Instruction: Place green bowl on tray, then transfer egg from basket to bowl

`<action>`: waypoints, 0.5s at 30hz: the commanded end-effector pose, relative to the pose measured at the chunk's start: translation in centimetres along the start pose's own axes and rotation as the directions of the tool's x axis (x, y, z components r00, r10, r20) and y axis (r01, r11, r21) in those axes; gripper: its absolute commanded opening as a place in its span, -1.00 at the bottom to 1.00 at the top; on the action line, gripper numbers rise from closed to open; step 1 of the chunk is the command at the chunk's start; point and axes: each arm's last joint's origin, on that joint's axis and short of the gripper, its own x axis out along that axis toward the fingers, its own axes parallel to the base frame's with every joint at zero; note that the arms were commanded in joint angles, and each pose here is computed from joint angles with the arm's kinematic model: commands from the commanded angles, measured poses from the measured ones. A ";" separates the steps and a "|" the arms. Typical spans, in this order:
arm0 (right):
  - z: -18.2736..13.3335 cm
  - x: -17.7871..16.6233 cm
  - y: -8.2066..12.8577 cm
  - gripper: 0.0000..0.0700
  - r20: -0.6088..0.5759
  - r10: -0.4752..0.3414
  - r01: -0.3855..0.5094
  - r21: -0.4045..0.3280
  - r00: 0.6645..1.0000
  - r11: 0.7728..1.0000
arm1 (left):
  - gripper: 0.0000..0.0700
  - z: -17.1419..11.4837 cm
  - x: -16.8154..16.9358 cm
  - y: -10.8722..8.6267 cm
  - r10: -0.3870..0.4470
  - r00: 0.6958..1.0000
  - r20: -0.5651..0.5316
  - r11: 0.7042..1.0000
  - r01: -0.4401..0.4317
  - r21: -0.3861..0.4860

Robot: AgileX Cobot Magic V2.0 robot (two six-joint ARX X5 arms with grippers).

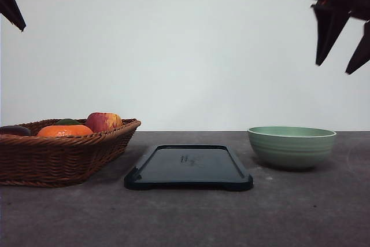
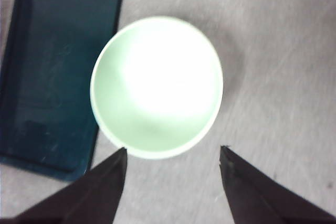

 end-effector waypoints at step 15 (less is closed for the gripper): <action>1.9 8.7 -2.4 -0.23 -0.173 -0.041 0.042 0.004 0.984 0.999 | -0.11 0.7 -0.3 -0.3 -0.012 0.999 0.033 1.000 0.011 0.019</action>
